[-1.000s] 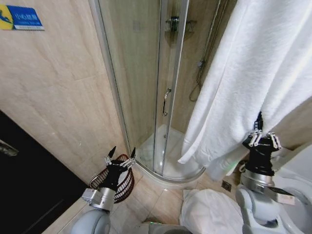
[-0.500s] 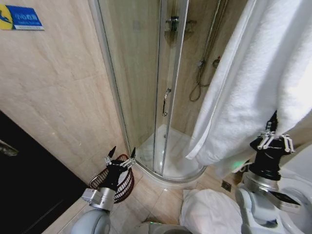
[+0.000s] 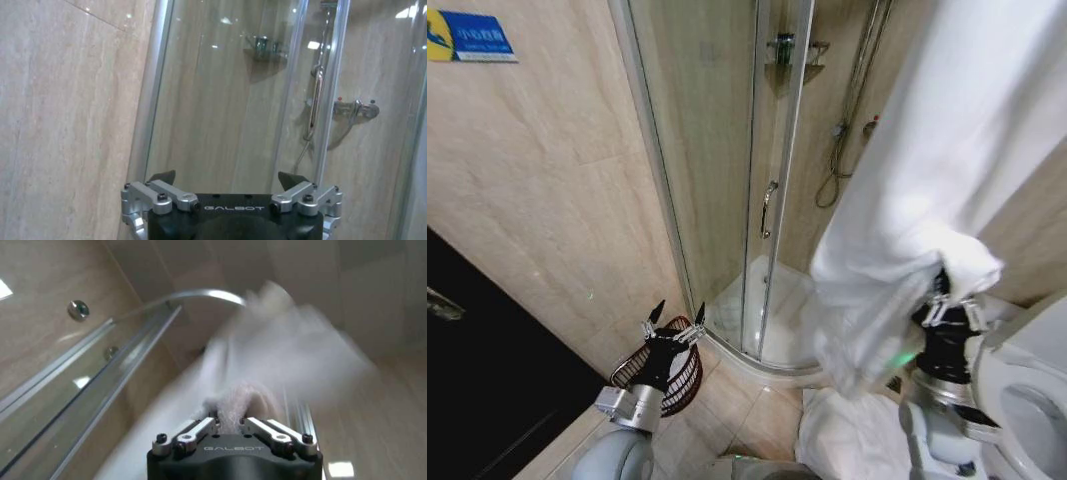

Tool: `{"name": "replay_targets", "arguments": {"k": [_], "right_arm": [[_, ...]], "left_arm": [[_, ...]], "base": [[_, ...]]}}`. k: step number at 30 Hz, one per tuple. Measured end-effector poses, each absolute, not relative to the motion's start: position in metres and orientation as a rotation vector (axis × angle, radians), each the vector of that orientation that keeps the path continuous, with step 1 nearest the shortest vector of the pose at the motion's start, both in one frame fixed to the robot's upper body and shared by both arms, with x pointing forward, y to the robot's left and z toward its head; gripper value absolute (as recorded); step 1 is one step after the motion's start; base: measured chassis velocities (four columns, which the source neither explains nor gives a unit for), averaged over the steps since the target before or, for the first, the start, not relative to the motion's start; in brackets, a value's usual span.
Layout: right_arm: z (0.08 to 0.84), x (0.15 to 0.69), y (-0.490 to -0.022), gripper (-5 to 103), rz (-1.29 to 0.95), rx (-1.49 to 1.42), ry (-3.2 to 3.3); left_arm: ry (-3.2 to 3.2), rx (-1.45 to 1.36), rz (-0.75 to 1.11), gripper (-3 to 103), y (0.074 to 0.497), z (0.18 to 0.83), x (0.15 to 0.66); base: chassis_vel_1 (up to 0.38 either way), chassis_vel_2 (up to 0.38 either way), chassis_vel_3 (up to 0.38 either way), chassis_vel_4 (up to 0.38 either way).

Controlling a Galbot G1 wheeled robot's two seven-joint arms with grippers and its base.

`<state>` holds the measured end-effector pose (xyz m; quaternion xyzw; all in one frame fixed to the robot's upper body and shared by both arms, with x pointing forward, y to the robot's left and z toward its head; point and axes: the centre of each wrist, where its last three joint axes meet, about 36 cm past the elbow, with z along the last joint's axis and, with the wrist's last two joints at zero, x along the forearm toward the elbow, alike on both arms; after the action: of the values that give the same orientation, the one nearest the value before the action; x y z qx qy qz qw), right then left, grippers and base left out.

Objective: Discard the used towel into the hamper.

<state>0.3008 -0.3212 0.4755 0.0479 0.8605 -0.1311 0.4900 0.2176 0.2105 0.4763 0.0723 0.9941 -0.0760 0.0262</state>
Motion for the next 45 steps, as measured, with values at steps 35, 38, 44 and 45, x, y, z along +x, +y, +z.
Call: {"name": "replay_targets", "arguments": {"k": [35, 38, 44, 45], "right_arm": [[0.585, 0.27, -0.314, 6, -0.211, 0.005, 1.921], [0.583, 0.271, -0.315, 6, -0.206, 0.009, 1.923], [0.582, 0.272, -0.314, 6, -0.201, -0.004, 1.92], [0.582, 0.272, -0.314, 6, -0.201, -0.004, 1.92]], "left_arm": [[3.072, 0.223, -0.235, 100, 0.211, 0.476, 0.218], [3.072, 0.223, -0.235, 100, 0.21, 0.476, 0.218], [3.072, 0.223, -0.235, 100, 0.211, 0.476, 0.218], [3.072, 0.223, -0.235, 100, 0.211, 0.476, 0.218]], "base": [[0.016, -0.017, -0.033, 0.028], [0.142, -0.106, -0.177, 0.127], [0.168, -0.139, -0.137, 0.144], [0.146, -0.137, -0.142, 0.122]]}}
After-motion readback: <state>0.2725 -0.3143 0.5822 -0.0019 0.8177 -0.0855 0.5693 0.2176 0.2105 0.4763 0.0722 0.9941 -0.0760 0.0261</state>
